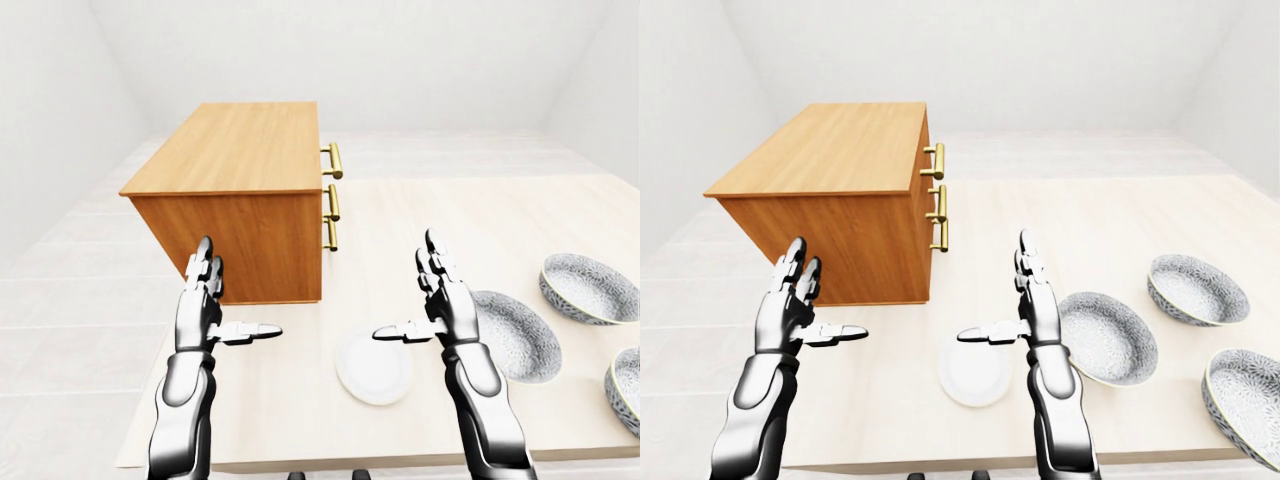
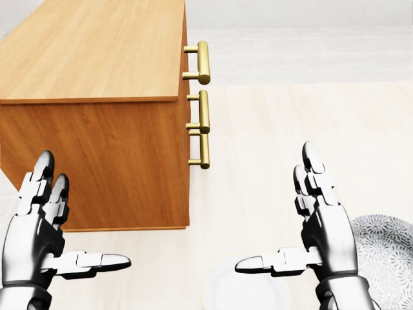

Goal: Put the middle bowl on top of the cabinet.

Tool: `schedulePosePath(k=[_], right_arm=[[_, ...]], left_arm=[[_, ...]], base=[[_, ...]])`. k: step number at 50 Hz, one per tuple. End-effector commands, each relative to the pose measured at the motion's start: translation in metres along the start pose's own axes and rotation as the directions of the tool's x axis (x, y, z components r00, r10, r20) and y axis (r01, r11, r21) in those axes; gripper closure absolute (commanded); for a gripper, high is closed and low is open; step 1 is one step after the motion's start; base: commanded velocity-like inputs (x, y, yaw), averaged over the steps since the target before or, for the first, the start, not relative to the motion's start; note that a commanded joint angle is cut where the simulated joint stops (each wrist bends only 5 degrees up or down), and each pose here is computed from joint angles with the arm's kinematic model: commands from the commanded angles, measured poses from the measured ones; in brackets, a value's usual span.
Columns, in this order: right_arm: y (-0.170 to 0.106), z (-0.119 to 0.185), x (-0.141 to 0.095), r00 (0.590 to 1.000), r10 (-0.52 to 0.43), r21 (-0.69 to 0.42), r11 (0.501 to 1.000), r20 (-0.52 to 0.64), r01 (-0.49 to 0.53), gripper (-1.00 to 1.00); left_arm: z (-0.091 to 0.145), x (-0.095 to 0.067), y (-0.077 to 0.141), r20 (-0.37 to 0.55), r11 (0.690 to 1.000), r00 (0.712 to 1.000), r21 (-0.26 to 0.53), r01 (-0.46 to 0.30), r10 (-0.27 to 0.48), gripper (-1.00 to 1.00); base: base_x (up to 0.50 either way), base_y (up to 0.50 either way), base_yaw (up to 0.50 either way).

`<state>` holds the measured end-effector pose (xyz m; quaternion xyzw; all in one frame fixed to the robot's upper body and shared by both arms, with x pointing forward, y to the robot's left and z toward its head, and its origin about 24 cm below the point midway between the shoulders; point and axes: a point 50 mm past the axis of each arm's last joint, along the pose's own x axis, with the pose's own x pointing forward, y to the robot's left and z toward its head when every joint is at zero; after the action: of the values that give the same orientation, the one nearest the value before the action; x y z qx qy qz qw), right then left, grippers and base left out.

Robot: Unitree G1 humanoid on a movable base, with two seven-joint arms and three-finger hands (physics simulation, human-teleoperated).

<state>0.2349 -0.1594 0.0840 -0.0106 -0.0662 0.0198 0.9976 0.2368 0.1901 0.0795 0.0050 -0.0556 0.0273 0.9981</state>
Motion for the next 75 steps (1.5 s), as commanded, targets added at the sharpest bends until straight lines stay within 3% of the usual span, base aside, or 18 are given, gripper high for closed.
schedulePosePath(k=[1,32,43,52,62,70,75], right_arm=[[0.000,-0.002,-0.001,1.000,-0.001,0.004,1.000,-0.011,0.001,-1.00],[-0.004,0.004,-0.003,1.000,-0.015,-0.015,1.000,0.012,0.015,-1.00],[-0.012,0.013,-0.008,0.997,-0.059,-0.152,0.986,0.041,0.064,-1.00],[-0.013,0.017,-0.016,0.993,-0.093,-0.329,0.938,0.067,0.110,-1.00],[-0.017,0.035,-0.021,0.987,-0.108,-0.443,0.884,0.121,0.151,-1.00],[-0.021,0.057,-0.024,0.975,-0.100,-0.566,0.800,0.199,0.198,-1.00],[-0.022,0.058,-0.028,0.977,-0.100,-0.670,0.715,0.186,0.201,-1.00]], left_arm=[[0.003,-0.001,0.000,0.011,1.000,1.000,0.000,0.003,-0.003,-1.00],[0.006,-0.004,0.001,0.023,1.000,1.000,0.025,-0.015,0.014,-1.00],[-0.001,-0.004,0.004,-0.007,1.000,1.000,0.017,-0.006,0.006,-1.00],[-0.001,-0.004,0.010,-0.006,1.000,1.000,0.013,-0.007,0.007,-1.00],[-0.001,-0.003,0.011,-0.008,1.000,1.000,0.005,0.001,-0.001,-1.00],[-0.002,-0.006,0.010,-0.007,1.000,1.000,0.010,0.009,-0.009,-1.00],[-0.002,-0.005,0.010,-0.007,1.000,1.000,0.008,0.005,-0.005,-1.00]], base=[[0.21,0.00,0.00],[0.01,0.00,0.00],[0.00,0.00,0.00],[0.00,0.00,0.00],[0.00,0.00,0.00],[0.00,0.00,0.00],[0.00,0.00,0.00]])
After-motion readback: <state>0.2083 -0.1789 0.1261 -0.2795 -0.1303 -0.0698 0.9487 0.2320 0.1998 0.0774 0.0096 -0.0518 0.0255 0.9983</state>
